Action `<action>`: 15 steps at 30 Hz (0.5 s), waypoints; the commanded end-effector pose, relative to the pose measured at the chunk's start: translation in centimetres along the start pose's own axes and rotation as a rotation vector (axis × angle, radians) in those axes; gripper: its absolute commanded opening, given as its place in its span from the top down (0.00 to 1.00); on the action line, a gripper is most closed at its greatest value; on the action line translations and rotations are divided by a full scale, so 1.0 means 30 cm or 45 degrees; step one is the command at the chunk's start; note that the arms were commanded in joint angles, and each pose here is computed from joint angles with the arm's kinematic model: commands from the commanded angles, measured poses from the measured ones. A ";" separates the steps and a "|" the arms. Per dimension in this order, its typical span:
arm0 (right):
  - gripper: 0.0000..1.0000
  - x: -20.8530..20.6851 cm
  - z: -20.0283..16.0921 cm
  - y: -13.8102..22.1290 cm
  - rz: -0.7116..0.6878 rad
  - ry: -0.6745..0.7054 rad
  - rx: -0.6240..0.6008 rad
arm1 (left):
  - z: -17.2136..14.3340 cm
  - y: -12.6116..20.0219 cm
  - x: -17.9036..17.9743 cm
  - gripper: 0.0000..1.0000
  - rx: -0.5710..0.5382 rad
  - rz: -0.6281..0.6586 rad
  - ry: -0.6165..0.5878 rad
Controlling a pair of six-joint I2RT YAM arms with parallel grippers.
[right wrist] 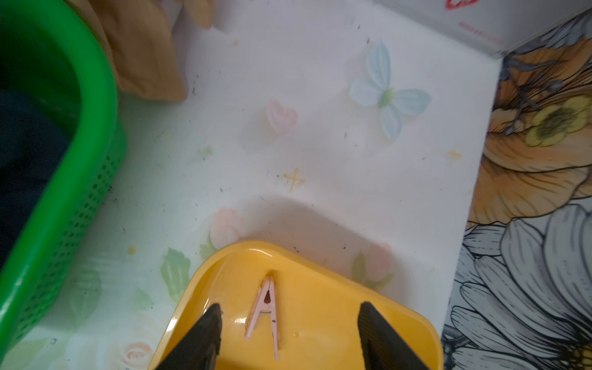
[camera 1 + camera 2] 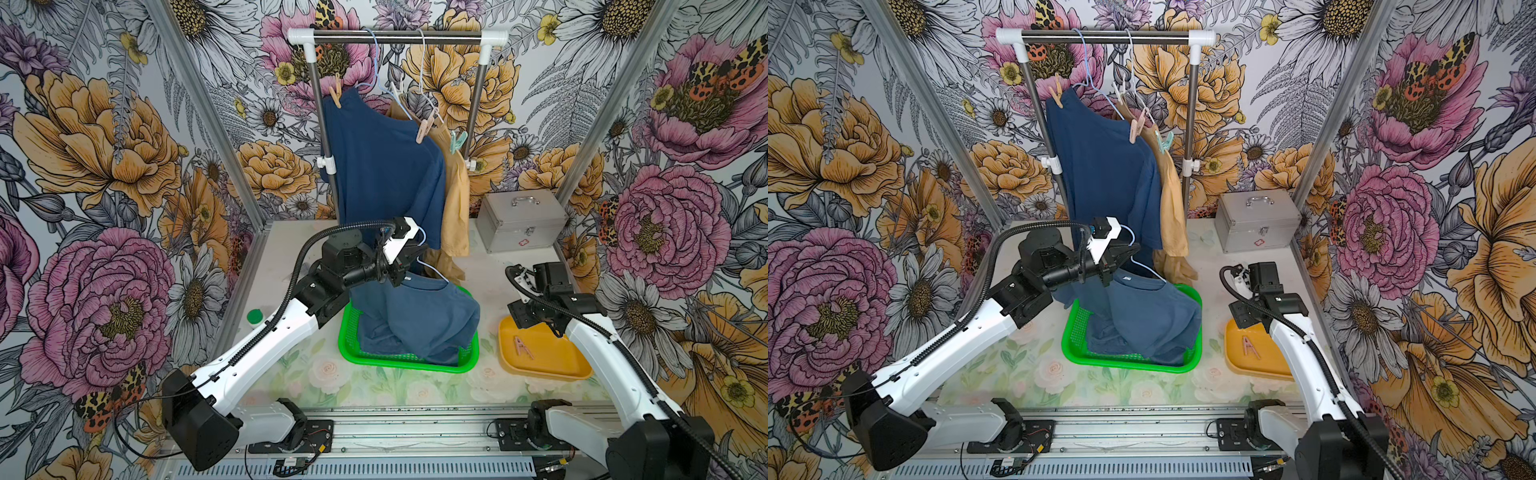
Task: Remove the clothespins securing t-shirts to the hanger
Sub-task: Adjust the hanger.
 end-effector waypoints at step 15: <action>0.34 0.201 0.414 0.468 0.262 0.278 -0.883 | 0.108 0.007 -0.034 1.00 -0.143 -0.073 0.179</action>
Point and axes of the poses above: each gripper's point midway between its finger pads, its own y axis back along the fingers, its own x axis along the line the jaws close on, z = x × y, the point moved 9 cm from there along y, back along the fingers, and after that the axes turned 14 degrees about y, right-handed, at the moved point
